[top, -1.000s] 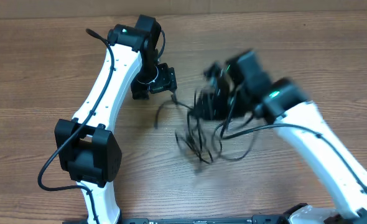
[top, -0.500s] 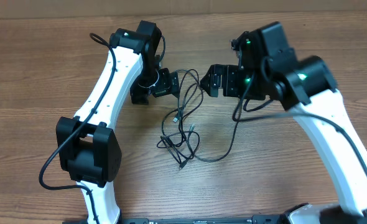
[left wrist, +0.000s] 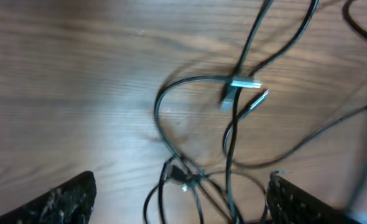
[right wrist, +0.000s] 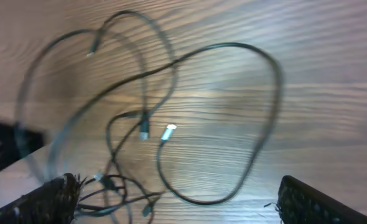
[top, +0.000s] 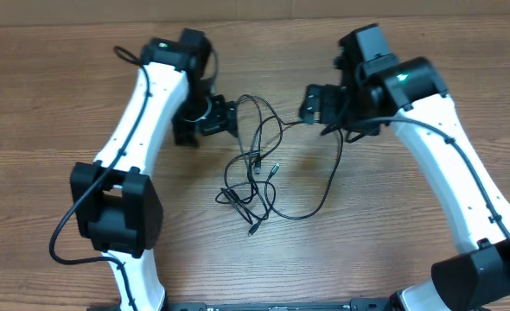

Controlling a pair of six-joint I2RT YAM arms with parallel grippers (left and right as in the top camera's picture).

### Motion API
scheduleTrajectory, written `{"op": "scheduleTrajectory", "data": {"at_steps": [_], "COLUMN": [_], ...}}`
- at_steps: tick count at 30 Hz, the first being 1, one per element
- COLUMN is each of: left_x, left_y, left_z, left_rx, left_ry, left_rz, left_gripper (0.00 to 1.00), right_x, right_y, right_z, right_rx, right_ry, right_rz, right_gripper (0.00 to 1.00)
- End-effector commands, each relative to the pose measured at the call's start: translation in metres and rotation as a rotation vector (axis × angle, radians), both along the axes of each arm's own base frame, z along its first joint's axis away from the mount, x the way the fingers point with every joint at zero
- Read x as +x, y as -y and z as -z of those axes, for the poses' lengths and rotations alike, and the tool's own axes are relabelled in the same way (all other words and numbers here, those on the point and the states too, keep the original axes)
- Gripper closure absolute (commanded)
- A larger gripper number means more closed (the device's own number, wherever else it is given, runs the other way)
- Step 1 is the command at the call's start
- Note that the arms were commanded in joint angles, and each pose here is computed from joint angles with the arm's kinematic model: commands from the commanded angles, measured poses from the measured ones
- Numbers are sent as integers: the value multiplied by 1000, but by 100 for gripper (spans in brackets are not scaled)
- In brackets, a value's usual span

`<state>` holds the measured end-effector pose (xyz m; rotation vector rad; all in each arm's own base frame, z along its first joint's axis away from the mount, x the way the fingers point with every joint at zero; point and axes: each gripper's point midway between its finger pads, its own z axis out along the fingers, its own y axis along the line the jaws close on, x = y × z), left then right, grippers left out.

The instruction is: Untangle cables

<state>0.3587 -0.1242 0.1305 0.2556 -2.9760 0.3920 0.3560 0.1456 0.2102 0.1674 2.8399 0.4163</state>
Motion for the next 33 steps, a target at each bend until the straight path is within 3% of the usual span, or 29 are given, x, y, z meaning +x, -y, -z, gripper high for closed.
{"op": "scheduleTrajectory", "data": {"at_steps": [1,4,7,12,18,26,30,33], "left_x": [12,13,10,6,3,-5,-3,0], "left_y": [3,-1,2,-3,4,2,-19,-32], "left_z": [-31,-63,-82,-88,-78,-64,-63,-63], "left_rx": [-198,-249,-248,-100,-13,56,119,121], "left_ry": [72,126,187,242,232,181,148,142], "left_rz": [85,130,199,242,292,269,150,96], "left_gripper": [15,17,8,7,5,15,13,7], "right_x": [9,16,19,23,23,24,24,24], "right_y": [30,59,76,96,97,97,97,97], "right_z": [3,4,4,5,5,5,5,5], "right_rx": [-19,-22,-39,-88,-91,-90,-91,-90], "right_ry": [-13,-17,-13,-2,1,2,2,2], "right_rz": [85,158,203,251,252,252,252,252], "right_gripper": [0,0,0,0,0,0,0,0]}}
